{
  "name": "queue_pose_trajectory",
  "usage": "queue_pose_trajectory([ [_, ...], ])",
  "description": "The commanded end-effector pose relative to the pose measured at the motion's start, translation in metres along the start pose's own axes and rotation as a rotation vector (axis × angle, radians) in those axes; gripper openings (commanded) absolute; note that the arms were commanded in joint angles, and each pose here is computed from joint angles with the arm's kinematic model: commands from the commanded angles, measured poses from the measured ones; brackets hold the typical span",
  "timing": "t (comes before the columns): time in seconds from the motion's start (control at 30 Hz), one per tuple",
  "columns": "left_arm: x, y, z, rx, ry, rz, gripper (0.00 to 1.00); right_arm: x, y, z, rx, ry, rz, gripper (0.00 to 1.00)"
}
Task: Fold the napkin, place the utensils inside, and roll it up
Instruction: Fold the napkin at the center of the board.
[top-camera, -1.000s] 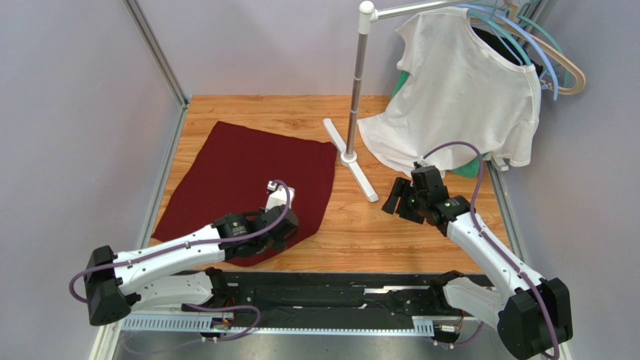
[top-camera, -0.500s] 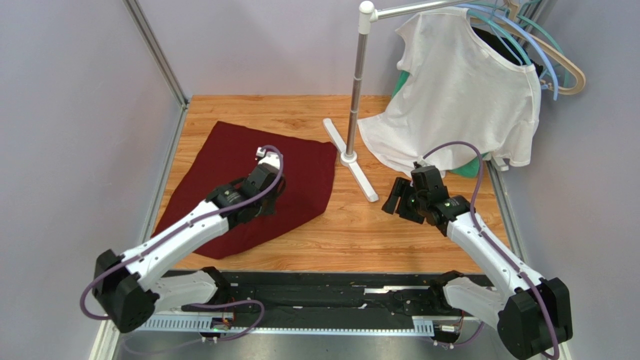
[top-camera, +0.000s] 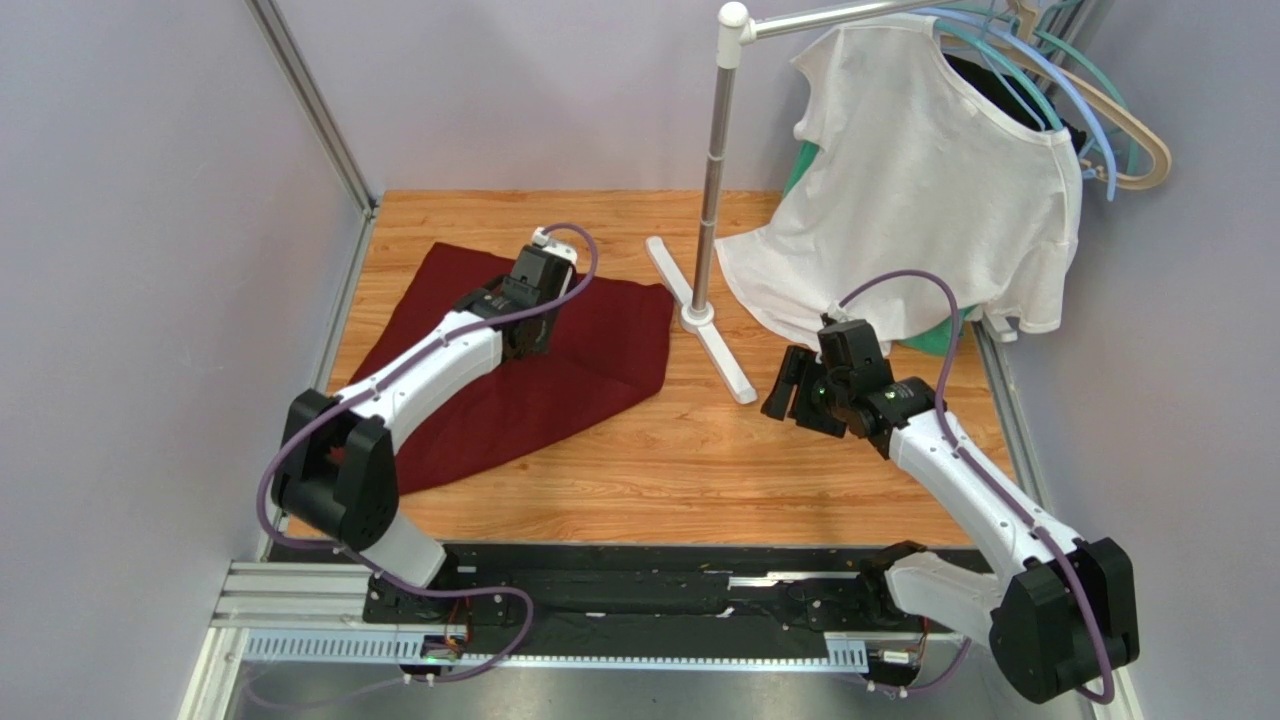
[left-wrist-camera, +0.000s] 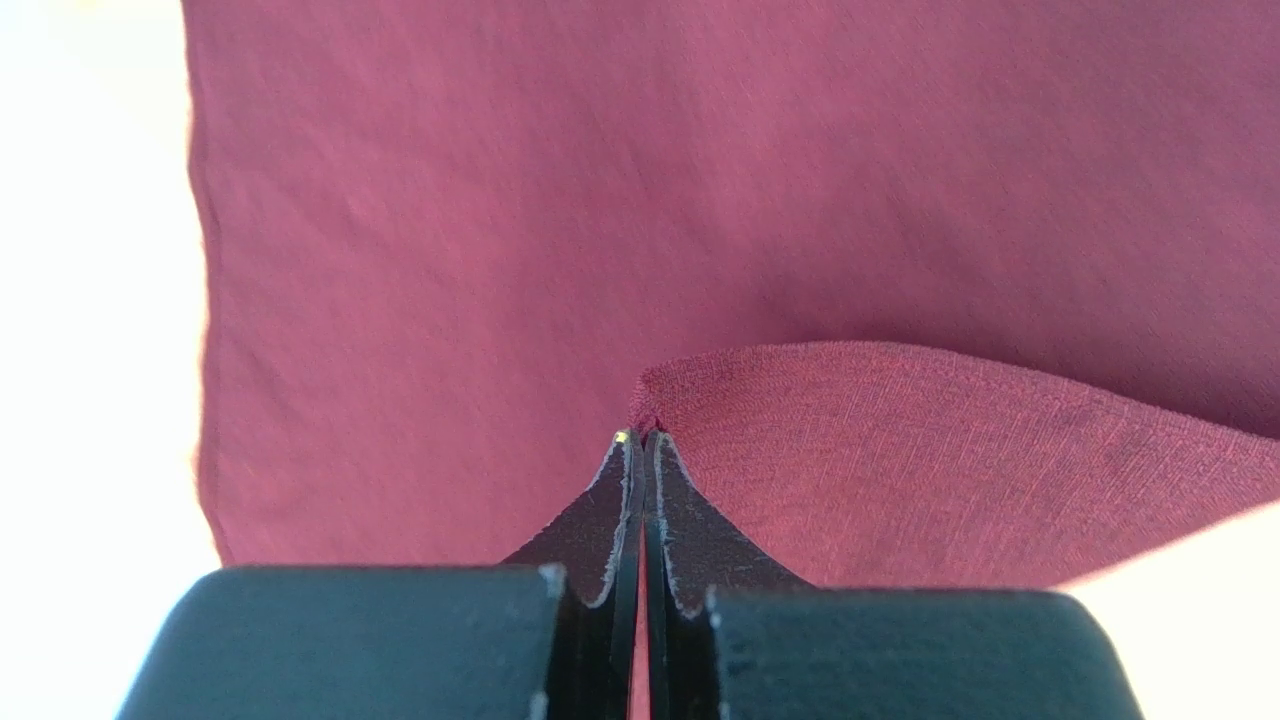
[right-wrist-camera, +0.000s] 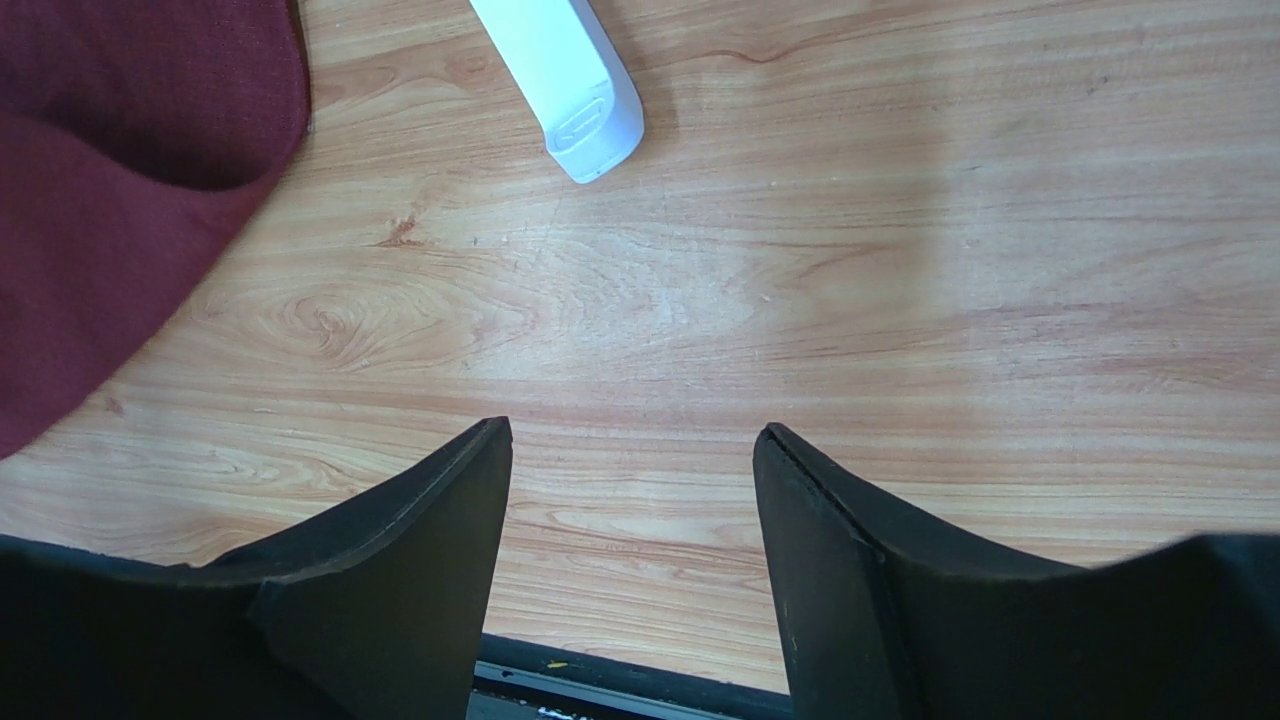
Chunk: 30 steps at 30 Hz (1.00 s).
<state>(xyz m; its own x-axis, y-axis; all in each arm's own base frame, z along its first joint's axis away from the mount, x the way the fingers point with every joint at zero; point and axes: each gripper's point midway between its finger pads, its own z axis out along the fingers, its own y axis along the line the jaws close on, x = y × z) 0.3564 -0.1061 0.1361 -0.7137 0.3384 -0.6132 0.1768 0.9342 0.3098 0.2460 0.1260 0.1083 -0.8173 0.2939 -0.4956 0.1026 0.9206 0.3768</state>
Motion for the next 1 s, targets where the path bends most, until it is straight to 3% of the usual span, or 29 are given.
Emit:
queue_pose_trajectory([
  [0.0, -0.043, 0.023, 0.023, -0.032, -0.075, 0.054, 0.00, -0.019, 0.014, -0.005, -0.036, -0.031, -0.034, 0.64],
  [0.47, -0.094, 0.075, 0.095, 0.010, -0.094, 0.102, 0.00, -0.024, 0.010, 0.001, 0.002, -0.008, -0.101, 0.64],
  [0.97, -0.107, 0.125, 0.142, 0.046, -0.076, 0.063, 0.00, -0.020, 0.000, 0.007, 0.053, 0.013, -0.112, 0.64],
])
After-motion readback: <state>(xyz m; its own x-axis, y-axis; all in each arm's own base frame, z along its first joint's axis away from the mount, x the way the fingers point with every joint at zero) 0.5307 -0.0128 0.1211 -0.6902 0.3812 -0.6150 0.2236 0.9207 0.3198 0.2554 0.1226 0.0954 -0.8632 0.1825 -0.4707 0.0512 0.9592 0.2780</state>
